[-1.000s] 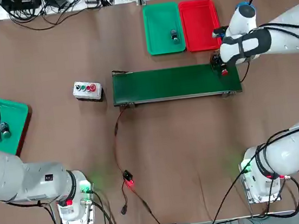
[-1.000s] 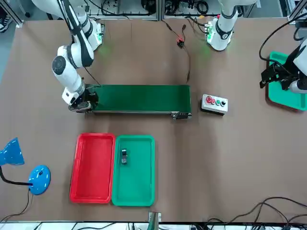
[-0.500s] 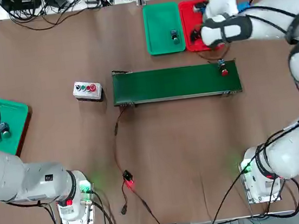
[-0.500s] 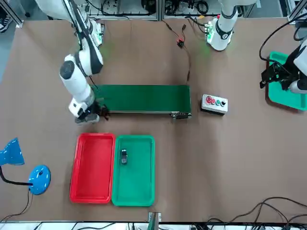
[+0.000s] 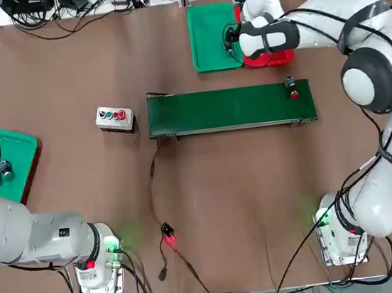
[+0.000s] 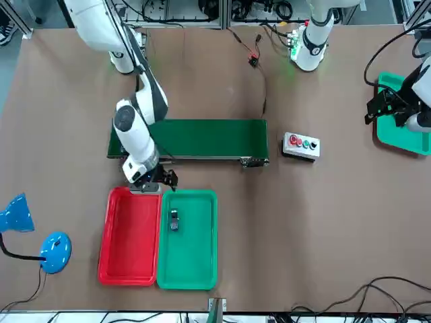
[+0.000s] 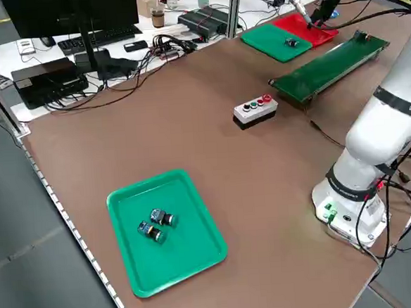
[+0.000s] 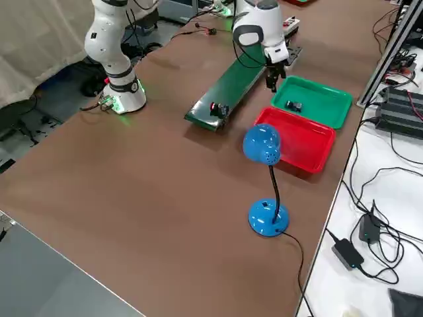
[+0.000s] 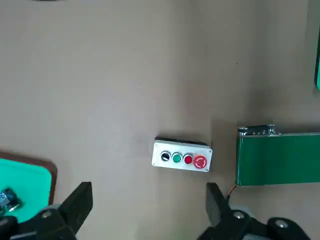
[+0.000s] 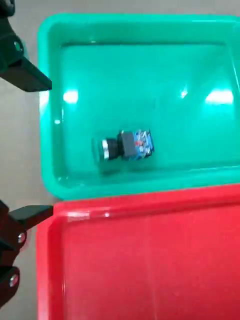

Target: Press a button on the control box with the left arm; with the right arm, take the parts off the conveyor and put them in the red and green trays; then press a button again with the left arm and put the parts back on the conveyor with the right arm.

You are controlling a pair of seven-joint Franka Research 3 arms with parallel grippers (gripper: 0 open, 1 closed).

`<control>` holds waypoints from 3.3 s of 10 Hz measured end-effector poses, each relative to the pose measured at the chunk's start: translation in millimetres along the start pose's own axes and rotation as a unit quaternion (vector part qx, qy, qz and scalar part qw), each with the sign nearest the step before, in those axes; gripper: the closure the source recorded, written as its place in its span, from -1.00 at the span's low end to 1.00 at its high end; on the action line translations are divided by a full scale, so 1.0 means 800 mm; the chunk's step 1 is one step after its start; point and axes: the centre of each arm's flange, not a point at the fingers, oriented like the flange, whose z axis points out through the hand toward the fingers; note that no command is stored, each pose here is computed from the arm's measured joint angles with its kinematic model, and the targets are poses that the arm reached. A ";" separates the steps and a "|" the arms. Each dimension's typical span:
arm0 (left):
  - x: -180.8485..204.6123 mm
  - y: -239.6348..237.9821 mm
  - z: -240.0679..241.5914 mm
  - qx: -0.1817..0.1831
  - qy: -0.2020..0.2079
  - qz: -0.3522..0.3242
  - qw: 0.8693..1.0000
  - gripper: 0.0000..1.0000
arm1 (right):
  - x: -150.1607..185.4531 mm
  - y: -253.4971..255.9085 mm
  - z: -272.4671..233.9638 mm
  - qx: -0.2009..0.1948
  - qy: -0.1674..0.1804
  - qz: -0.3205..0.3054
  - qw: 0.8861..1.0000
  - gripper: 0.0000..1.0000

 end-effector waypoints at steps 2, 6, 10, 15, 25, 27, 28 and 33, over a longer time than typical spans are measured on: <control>0.000 0.000 0.000 0.000 0.000 0.000 1.000 -1.00 | 0.014 -0.018 0.026 0.003 0.006 0.004 1.000 -1.00; 0.000 0.000 0.000 0.000 0.000 0.000 1.000 -1.00 | 0.039 -0.038 0.063 0.002 0.023 -0.013 1.000 -1.00; 0.000 0.000 0.000 0.000 0.000 0.000 1.000 -1.00 | 0.040 -0.032 0.107 -0.017 0.043 -0.053 0.998 -1.00; 0.000 0.000 0.000 0.000 -0.001 0.000 1.000 -1.00 | 0.043 -0.032 0.126 -0.013 0.056 -0.058 0.997 -1.00; 0.000 -0.001 0.000 0.000 -0.001 -0.001 1.000 -1.00 | 0.054 -0.027 0.142 -0.017 0.063 -0.057 0.996 -0.24; 0.000 -0.001 0.000 0.000 -0.001 -0.001 1.000 -1.00 | 0.053 -0.027 0.143 -0.018 0.062 -0.057 0.996 -0.13; 0.000 -0.001 0.000 0.000 -0.001 -0.001 1.000 -1.00 | 0.053 -0.027 0.143 -0.018 0.062 -0.057 0.996 -0.13; 0.000 -0.002 0.000 0.000 -0.001 -0.002 1.000 -1.00 | 0.051 -0.026 0.146 -0.018 0.060 -0.057 0.996 0.03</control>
